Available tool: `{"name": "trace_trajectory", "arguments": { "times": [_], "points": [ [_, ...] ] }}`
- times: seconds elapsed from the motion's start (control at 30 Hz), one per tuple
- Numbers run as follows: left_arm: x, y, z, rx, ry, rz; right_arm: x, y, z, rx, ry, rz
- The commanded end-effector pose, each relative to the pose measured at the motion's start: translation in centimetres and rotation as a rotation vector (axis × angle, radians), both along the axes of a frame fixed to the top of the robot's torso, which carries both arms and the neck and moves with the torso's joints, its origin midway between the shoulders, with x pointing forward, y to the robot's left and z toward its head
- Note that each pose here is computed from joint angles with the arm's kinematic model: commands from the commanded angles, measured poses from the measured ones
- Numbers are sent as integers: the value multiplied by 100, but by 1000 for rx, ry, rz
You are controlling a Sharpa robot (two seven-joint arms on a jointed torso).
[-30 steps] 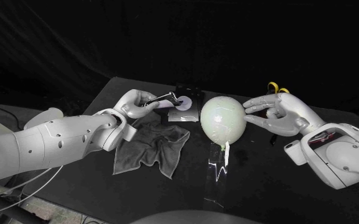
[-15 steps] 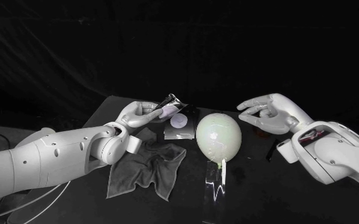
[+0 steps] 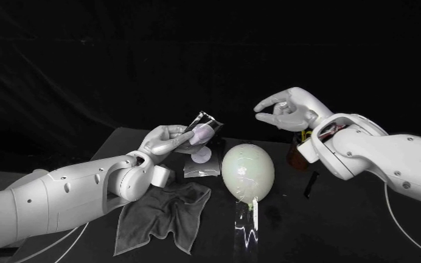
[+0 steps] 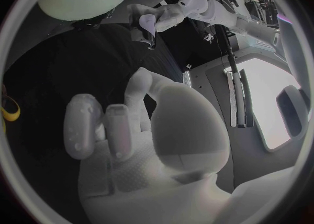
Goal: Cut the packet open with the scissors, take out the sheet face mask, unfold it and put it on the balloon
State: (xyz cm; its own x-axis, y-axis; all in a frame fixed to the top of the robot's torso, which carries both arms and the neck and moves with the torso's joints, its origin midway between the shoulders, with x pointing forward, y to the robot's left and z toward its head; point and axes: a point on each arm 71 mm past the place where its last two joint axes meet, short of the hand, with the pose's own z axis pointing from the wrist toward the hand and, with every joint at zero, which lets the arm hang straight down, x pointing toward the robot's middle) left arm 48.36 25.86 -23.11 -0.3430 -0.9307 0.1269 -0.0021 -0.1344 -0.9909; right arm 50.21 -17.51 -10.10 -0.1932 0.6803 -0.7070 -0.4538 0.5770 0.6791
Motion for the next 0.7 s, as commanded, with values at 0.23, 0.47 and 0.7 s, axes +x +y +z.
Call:
{"name": "trace_trajectory", "arguments": {
  "times": [0.23,0.47,0.7],
  "points": [
    [44,-114,37,-16,-21,-41,129,297,48,-112,-9,-11],
    [49,-160,50,2,-37,-55,163,520,46,-166,-19,8],
    [54,-185,66,12,-48,-61,128,698,15,-212,-22,48]
  ]
}}
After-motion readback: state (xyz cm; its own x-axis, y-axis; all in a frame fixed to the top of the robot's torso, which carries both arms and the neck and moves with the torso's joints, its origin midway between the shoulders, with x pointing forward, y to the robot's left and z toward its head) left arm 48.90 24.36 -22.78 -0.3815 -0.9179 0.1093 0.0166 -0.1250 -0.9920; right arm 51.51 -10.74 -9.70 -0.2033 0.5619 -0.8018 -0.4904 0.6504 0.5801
